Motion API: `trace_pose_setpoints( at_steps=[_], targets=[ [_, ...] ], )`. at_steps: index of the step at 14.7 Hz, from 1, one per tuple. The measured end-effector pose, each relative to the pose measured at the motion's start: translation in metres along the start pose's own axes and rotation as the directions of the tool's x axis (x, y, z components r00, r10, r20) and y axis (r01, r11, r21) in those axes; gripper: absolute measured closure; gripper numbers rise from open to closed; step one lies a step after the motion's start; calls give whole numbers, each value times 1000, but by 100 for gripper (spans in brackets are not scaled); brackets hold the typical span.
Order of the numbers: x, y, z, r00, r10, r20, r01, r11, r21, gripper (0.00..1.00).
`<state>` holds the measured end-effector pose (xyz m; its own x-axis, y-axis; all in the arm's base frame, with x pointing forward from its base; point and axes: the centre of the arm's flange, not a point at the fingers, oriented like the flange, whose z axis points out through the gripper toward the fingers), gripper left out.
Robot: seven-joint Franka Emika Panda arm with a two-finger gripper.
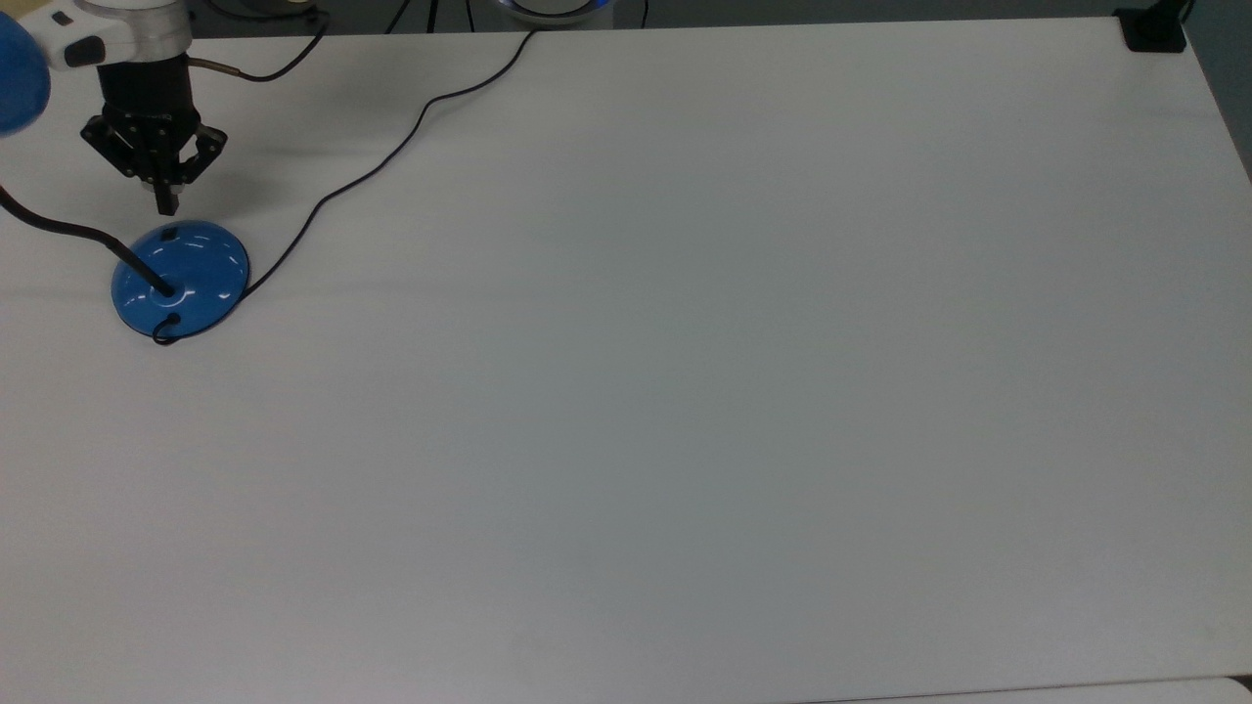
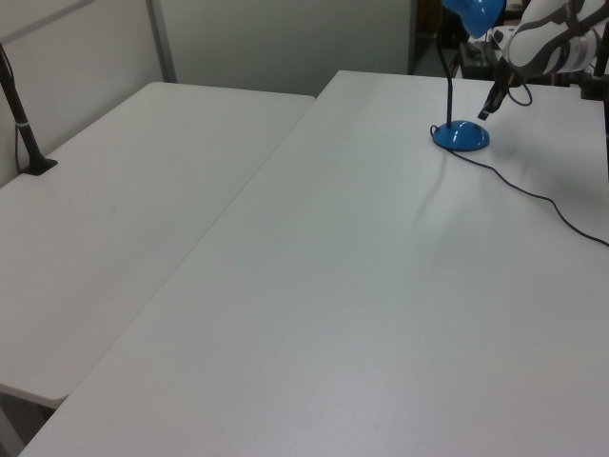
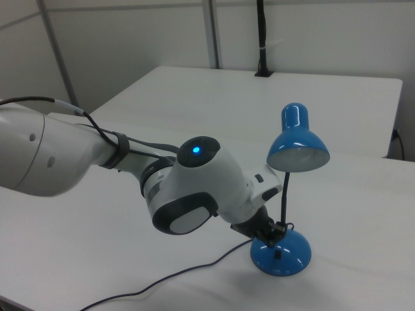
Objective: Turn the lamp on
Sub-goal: 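Press the gripper fingers down on the lamp base switch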
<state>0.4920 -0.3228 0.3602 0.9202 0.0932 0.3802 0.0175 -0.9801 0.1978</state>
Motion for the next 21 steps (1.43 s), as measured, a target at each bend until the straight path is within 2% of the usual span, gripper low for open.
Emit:
trace_pose_setpoints(
  at_steps=[5, 21],
  targets=[
    [4, 6, 17, 1000, 10, -19, -10, 999, -30, 99],
    [4, 9, 27, 1000, 16, -16, -16, 999, -35, 99]
  ],
)
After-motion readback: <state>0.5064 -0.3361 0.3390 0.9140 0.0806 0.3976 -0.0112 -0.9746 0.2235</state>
